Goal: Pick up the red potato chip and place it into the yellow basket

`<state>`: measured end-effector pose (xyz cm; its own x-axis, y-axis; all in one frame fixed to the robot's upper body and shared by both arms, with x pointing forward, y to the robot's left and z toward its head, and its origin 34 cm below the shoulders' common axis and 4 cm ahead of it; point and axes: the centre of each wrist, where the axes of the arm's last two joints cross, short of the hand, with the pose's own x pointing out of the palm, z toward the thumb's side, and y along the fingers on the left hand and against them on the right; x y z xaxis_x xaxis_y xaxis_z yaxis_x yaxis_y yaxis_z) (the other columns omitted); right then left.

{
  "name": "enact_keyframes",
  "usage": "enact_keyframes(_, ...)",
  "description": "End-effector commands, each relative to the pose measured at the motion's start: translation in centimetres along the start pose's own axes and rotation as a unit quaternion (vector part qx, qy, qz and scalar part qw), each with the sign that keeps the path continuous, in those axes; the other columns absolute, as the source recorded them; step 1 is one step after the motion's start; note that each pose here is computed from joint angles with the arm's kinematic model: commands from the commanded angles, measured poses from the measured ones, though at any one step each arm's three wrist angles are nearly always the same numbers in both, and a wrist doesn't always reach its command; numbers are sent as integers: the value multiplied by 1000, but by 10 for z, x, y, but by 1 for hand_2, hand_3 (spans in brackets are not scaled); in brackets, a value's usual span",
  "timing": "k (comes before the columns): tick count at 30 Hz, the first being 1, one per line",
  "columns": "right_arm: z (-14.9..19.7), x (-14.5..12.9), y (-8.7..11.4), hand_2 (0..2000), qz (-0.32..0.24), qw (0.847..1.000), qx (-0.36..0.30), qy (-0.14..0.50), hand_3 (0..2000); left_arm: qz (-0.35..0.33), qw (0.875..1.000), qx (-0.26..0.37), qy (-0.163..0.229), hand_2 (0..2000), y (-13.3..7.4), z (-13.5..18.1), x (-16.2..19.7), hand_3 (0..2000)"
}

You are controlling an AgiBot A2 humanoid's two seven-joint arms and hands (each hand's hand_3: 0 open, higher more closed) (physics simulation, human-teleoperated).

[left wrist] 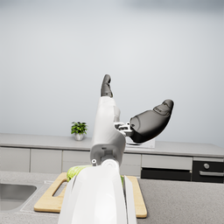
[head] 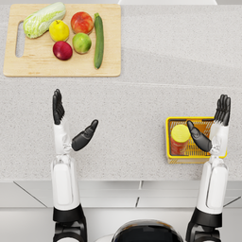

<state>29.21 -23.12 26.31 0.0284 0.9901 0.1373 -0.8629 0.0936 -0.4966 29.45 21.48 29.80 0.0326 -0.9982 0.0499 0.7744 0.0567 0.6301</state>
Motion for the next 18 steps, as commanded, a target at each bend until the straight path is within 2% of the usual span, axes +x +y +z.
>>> enact_keyframes(1,27,-1,-21,0,0,998,-58,6,0,30,999,31,7,0,19,15,-18,0)
enact_keyframes(8,11,-6,-15,0,-16,999,-42,4,0,73,997,-8,8,0,1,-4,-39,0)
enact_keyframes(18,5,-7,-15,0,-18,999,-33,3,0,73,997,-16,8,0,-2,-8,-38,0)
